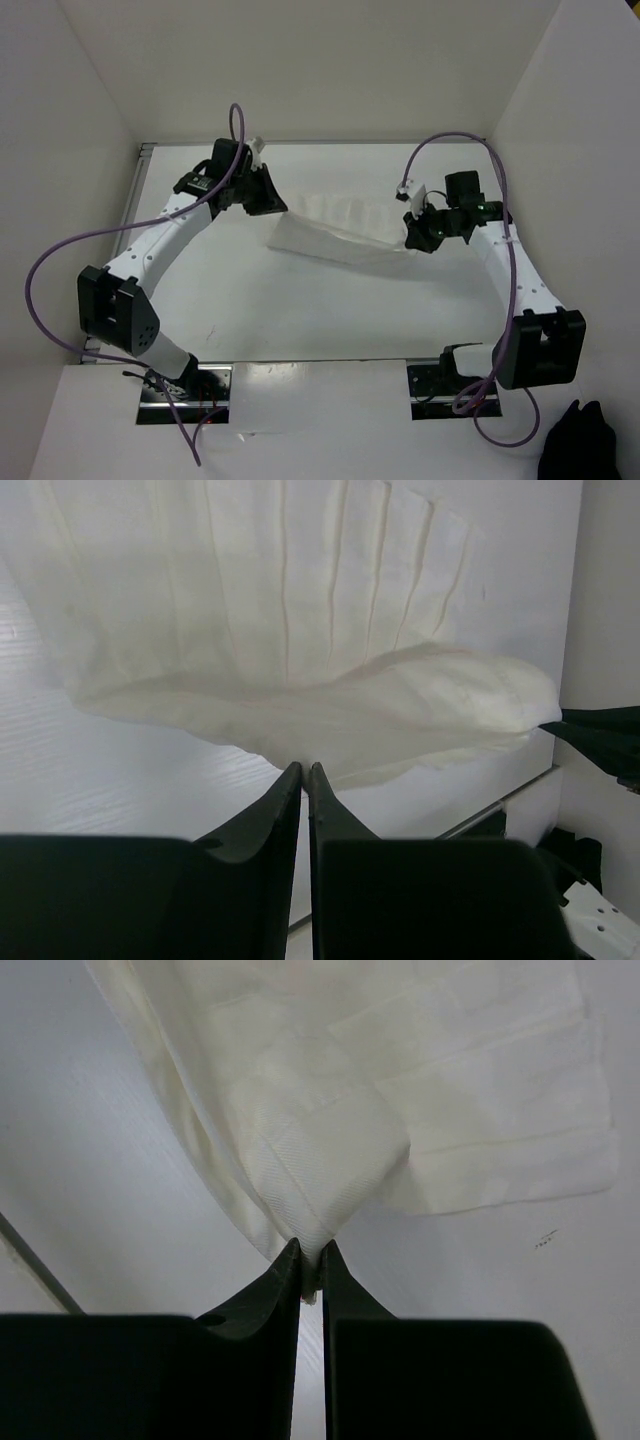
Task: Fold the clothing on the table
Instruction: Fold the skirt
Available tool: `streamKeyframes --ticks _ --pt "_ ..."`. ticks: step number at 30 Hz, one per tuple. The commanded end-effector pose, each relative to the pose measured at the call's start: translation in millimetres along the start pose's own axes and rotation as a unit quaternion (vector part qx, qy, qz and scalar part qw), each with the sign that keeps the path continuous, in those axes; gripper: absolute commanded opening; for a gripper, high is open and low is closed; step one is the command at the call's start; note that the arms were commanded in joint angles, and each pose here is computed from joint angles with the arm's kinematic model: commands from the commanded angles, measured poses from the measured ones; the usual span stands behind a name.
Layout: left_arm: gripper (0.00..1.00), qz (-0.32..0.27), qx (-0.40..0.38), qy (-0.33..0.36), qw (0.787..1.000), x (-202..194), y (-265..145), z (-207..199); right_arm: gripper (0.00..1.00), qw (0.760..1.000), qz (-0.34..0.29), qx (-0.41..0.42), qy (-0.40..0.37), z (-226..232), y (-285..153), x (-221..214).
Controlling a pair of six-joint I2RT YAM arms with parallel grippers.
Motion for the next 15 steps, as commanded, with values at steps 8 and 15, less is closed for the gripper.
streamKeyframes --ticks 8,15 --pt "0.12 -0.031 -0.013 0.022 0.999 47 16 -10 0.0 0.992 -0.067 0.072 0.082 -52 18 19" --pt "0.11 -0.035 -0.014 0.015 0.999 104 54 0 0.0 0.979 -0.12 0.098 0.129 -96 37 62"
Point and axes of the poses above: each gripper's point midway between its finger pads, its own y axis out along the fingers, its own z axis along the line the jaws close on, x = y × z, the point moved 10 cm from there along -y, back along the fingers, and after that the axes turned 1 degree about y, right-handed, at the moved point
